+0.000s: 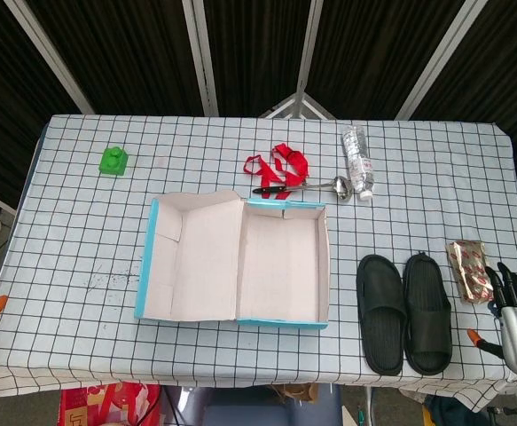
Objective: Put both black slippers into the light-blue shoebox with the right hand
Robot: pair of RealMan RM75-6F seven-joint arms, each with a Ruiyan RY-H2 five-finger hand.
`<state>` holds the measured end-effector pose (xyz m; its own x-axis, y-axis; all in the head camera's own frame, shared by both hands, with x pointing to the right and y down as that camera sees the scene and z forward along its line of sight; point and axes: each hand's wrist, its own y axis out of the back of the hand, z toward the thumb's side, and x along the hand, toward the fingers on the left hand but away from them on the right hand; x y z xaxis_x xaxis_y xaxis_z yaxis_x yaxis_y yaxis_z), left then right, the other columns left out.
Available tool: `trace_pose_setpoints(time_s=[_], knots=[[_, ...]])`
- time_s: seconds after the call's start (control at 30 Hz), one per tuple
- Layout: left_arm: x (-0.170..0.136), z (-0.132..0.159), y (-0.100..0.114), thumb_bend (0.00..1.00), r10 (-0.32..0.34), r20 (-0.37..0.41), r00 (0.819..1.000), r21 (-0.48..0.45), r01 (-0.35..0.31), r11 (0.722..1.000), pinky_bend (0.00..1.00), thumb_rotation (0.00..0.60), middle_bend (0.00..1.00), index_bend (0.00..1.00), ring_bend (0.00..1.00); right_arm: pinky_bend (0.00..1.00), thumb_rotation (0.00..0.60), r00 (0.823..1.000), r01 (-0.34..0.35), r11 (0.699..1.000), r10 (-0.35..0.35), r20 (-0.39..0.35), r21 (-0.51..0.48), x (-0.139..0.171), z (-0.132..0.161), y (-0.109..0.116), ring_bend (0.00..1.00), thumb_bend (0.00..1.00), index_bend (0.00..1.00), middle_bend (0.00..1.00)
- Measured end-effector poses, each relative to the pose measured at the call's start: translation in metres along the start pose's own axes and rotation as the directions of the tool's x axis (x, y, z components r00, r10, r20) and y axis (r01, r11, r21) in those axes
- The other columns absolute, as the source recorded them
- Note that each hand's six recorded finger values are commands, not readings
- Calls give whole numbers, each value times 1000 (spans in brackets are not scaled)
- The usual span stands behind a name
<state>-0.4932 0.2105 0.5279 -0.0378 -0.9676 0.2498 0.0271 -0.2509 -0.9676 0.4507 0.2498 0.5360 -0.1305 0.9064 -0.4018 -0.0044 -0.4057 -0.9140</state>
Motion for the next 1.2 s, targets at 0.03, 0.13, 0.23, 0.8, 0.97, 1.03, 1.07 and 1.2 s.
trace_pose_setpoints(time_s=[0.03,0.13,0.23,0.8,0.97,1.03,1.07,1.2], knots=[[0,0,0,273,0,1,1000,-2,0,1000,15,600,0,46,0,104,600,1000,1,1000,-1,1,-1,0,0,0,96,152,89,67],[-1,1,1,273,0,6,1000,-6,0,1000,15,600,0,46,0,104,600,1000,5,1000,-5,3,-2,1,0,1,96,152,89,67],[-2,2,2,273,0,10,1000,-11,0,1000,15,600,0,46,0,104,600,1000,1,1000,-1,4,-3,3,-1,1,96,152,89,66],[-1,0,-4,273,-19,-9,1000,19,19,1000,15,600,0,46,0,104,600,997,-75,996,74,-16,-57,1,3,-2,96,152,83,66],[1,3,-4,273,-7,1,1000,14,7,1000,15,600,0,47,0,104,600,975,-209,977,204,-83,-50,-15,11,5,96,152,63,66],[1,3,-4,273,-12,2,1000,14,12,1000,15,600,0,46,0,104,600,959,-270,962,266,-99,-29,-22,16,9,96,152,55,66],[1,3,-5,273,-13,1,1000,12,13,1000,15,600,0,46,0,104,600,945,-313,950,310,-107,-13,-26,20,12,96,152,53,66],[1,1,-4,273,-17,2,1000,0,17,1000,15,600,0,46,0,104,600,884,-452,891,453,-114,38,-44,36,18,96,152,36,66]])
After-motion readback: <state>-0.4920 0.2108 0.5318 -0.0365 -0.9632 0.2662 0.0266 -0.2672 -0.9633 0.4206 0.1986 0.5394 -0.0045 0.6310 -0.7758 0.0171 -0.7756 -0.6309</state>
